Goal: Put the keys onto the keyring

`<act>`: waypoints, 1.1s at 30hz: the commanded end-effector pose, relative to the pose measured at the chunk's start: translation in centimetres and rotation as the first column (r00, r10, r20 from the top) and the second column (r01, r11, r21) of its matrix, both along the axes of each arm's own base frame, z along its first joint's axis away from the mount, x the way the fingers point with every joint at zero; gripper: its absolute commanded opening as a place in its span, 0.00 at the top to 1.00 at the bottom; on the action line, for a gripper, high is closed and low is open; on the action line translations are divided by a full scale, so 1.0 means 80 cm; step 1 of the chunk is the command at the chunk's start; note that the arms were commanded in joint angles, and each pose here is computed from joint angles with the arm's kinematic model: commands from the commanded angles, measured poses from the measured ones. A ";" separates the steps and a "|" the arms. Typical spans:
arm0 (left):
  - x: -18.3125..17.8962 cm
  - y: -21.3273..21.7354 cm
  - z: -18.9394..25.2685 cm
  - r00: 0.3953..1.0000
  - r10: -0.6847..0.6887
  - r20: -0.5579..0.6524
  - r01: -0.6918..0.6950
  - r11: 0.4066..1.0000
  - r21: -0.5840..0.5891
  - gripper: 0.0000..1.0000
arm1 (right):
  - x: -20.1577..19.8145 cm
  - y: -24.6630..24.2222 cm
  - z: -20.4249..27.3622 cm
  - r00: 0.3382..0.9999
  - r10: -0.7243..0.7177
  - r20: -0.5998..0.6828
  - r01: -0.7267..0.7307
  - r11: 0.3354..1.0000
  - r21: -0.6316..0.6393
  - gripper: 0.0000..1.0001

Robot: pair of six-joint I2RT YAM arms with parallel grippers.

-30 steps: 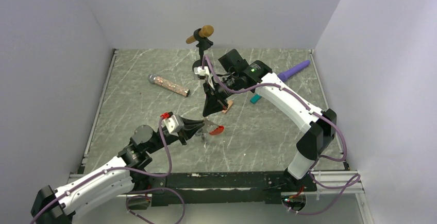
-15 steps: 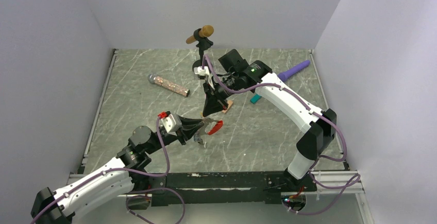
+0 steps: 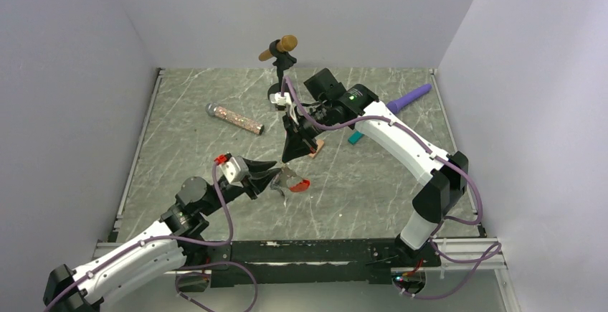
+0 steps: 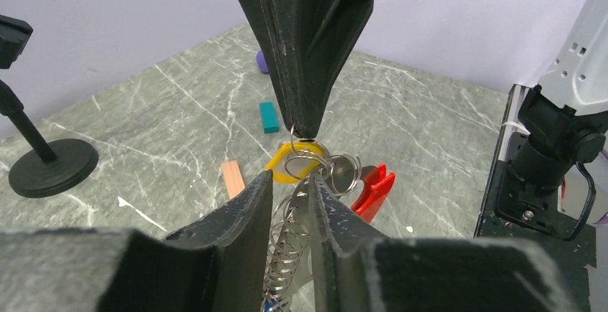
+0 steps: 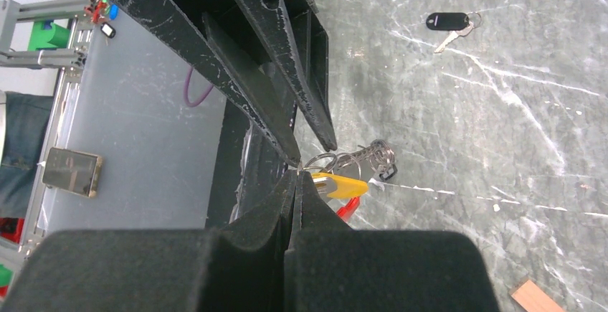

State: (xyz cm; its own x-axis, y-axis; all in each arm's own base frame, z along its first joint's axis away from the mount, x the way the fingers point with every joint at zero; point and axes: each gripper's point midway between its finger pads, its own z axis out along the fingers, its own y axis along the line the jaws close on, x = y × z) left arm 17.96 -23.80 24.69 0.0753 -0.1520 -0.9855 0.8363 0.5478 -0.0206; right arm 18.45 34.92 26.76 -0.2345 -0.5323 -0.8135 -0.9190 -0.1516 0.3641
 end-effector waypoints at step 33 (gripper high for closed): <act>0.001 -0.018 0.012 0.986 0.022 -0.163 -0.041 0.993 -0.112 0.71 | 0.002 0.005 0.022 1.000 -0.019 0.003 0.019 0.998 0.057 1.00</act>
